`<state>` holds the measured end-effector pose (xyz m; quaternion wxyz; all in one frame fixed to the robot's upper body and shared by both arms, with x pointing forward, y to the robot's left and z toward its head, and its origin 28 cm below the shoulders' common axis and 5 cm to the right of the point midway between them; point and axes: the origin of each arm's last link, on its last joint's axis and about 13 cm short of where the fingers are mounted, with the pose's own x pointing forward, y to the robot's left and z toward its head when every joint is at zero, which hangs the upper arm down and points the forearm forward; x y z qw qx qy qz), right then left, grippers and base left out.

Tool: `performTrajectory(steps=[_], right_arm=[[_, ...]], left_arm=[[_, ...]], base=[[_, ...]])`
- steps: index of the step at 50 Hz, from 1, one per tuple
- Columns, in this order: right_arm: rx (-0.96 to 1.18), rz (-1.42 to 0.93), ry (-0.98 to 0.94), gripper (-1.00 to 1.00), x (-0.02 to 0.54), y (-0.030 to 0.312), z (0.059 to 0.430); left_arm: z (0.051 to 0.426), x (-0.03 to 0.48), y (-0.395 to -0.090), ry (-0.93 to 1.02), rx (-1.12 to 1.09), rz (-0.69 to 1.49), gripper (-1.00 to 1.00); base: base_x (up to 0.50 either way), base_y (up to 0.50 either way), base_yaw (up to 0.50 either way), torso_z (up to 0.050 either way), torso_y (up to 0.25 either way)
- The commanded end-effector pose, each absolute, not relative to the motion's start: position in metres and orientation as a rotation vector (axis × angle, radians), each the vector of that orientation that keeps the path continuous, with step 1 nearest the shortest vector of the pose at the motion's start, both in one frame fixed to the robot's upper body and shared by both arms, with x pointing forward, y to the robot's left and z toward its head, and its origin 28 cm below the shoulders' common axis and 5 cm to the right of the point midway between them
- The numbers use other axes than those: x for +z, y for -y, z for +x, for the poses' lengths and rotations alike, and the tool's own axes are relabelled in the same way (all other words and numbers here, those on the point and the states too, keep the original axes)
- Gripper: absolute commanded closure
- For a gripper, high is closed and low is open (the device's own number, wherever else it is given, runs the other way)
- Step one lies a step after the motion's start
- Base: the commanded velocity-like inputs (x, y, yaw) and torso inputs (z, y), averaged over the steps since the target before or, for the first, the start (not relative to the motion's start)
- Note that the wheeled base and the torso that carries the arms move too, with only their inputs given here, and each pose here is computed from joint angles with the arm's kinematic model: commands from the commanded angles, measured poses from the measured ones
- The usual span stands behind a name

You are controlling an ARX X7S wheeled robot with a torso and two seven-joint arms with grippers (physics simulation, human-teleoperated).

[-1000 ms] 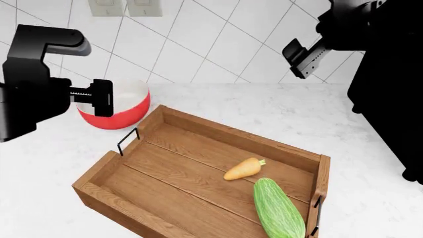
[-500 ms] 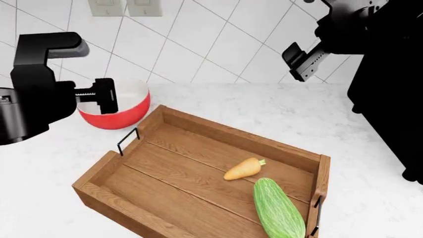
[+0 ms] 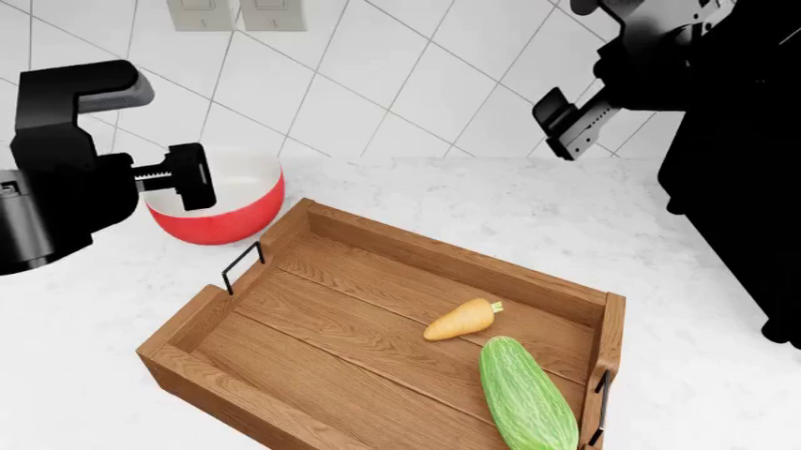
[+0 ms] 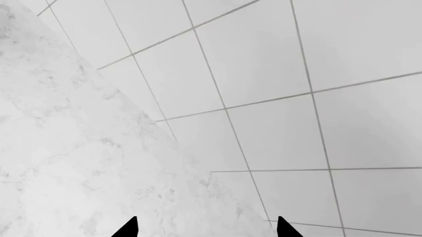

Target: Place the two vegetables and bowl onto the tray for setting up a vegetable dip station.

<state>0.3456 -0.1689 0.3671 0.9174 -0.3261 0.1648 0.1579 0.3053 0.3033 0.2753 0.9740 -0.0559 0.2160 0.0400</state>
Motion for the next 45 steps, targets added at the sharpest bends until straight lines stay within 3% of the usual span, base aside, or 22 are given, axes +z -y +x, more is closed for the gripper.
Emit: performTrajectory(steps=[1, 45], right_arm=[[0.327, -0.670, -0.342, -1.00, 0.366, 0.168, 0.347], [0.319, -0.651, -0.358, -1.00, 0.357, 0.173, 0.348]], left_arm=[[0.312, 0.267, -0.305, -0.440, 0.109, -0.141, -1.00], [0.325, 0.244, -0.302, -0.455, 0.137, -0.235, -1.00]], base=[[0.00, 0.00, 0.00, 0.000, 0.000], [0.00, 0.00, 0.00, 0.000, 0.000]])
